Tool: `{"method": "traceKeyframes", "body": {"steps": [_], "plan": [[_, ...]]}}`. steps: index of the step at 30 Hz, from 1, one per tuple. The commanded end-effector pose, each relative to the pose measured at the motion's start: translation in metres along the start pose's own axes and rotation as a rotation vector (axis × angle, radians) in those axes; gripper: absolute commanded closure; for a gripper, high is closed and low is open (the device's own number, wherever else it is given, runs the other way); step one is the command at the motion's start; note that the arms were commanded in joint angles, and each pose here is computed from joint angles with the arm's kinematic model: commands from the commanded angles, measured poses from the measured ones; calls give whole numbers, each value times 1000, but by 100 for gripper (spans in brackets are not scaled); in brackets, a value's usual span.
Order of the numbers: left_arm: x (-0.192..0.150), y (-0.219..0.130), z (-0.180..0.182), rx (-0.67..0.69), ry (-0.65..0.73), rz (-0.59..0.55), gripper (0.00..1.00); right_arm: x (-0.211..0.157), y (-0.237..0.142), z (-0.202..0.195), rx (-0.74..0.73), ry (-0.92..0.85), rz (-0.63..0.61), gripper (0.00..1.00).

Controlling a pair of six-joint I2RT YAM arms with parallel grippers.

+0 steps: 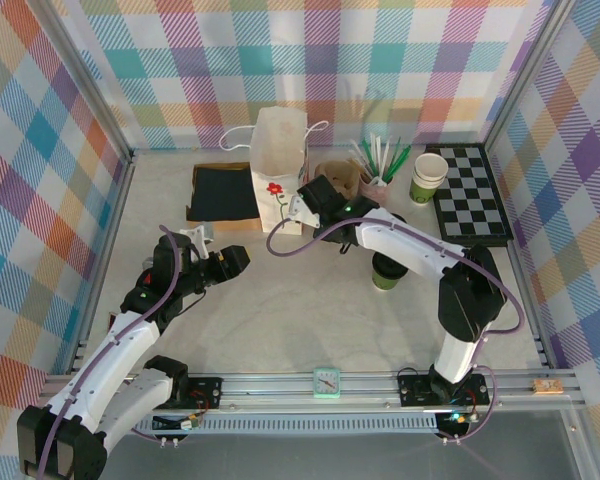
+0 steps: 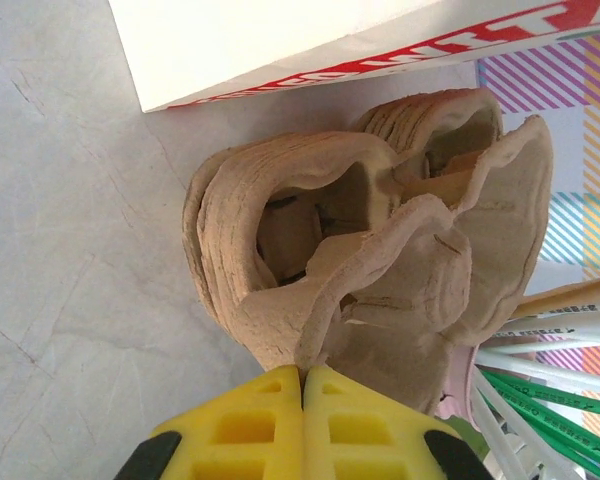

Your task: Pack the takeout coffee

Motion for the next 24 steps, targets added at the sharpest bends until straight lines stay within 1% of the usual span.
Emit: {"method": "traceKeyframes", "body": {"steps": [1,8,11,16,18,21,24], "plan": [[10,-4,-4,-2,11,-28,34,5,-12,-1,22,35,-49,95],[9,-4,-3,3,12,-26,34,3,-3,8,70,24,-23,87],[9,-5,-3,6,15,-27,34,3,-4,11,97,19,-21,81],[9,-5,-2,11,17,-31,34,7,-15,8,138,21,-40,66],[9,-5,-2,10,16,-31,34,8,-23,3,161,45,-59,62],[10,-5,-3,8,18,-33,34,10,-37,-10,235,126,-111,55],[11,-6,-4,5,18,-36,34,11,-44,-21,275,156,-156,50]]}}
Point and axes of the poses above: each hand's point on the last joint's axis, 136 mm out from that joint toward the fingers, its own y axis out along the fingers, its own z axis along the line the jaws close on, x = y × z, the point moved 5 cm from there along -y, back along the fingers, and after that the axes turned 4 degrees about y, right-handed, at the moved point
